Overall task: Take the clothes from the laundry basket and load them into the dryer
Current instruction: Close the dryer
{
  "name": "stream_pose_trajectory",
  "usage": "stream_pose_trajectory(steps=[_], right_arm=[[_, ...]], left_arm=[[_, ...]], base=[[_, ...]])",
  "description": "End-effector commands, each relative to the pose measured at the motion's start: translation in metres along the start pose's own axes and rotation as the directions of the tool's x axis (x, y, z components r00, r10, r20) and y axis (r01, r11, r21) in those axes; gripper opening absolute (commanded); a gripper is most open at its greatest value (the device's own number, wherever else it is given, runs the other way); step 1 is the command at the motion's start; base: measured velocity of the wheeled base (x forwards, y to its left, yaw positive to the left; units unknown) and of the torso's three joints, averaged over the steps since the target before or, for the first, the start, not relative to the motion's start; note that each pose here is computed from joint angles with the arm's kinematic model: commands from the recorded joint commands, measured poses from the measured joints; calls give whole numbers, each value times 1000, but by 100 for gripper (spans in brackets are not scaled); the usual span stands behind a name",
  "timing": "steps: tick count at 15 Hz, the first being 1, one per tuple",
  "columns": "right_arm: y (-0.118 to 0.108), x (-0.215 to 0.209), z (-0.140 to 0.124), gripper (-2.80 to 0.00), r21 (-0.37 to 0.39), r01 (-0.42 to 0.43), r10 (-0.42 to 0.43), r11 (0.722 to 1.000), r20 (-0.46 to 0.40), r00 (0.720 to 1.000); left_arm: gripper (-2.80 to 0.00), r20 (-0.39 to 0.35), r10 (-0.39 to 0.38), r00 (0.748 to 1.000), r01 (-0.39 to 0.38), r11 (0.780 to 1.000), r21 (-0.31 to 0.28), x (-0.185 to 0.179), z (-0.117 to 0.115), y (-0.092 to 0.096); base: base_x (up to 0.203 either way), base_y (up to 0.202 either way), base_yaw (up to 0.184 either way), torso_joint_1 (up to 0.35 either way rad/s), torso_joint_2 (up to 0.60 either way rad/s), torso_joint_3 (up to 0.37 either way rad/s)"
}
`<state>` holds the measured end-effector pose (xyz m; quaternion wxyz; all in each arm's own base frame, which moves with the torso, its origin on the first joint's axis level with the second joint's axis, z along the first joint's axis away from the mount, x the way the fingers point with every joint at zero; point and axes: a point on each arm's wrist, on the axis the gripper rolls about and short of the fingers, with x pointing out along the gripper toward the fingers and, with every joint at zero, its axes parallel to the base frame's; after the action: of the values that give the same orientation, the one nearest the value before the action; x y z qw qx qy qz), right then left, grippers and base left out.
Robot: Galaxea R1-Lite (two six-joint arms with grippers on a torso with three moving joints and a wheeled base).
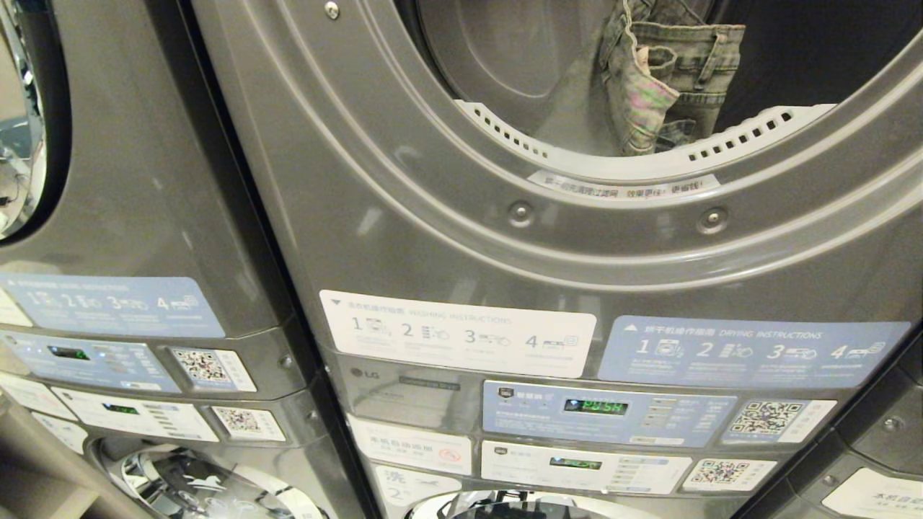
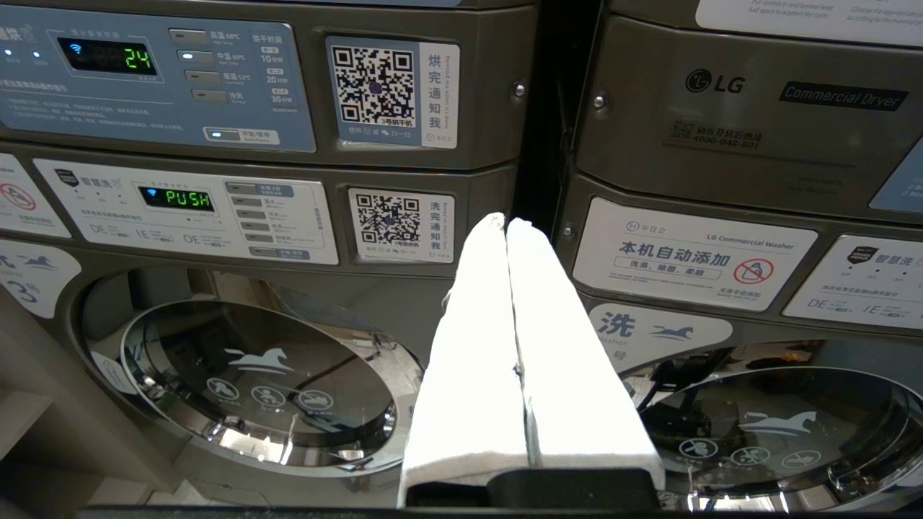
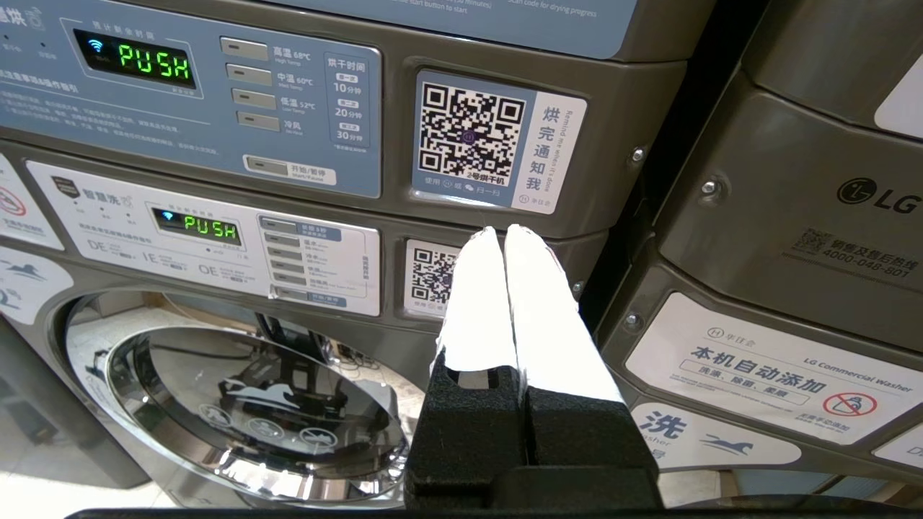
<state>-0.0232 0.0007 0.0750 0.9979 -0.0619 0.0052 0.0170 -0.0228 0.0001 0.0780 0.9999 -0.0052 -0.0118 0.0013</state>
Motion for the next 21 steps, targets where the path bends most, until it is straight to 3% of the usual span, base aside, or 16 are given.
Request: stream_pose_trajectory(steps=[1,4,14,21], right_arm=[[0,0,0,-280,0,0,0,1000,2,1000],[0,0,0,-280,1,0,0,1000,2,1000],[0,0,0,-280,3,1,-1,1000,2,1000],[0,0,0,-280,18,2,-2,1000,2,1000]], left_arm=[[-280,1,0,1000,0,1000,0,0,0,0],[-280,1,0,1000,0,1000,-2,0,0,0],[-280,1,0,1000,0,1000,-2,0,0,0],[-280,2,2,1000,-2,1000,-1,0,0,0]], base=[[0,0,0,0,0,0],[-21,0,0,2,1,1],[-187,0,1,2,2,4],[-13,0,0,-1,0,0]])
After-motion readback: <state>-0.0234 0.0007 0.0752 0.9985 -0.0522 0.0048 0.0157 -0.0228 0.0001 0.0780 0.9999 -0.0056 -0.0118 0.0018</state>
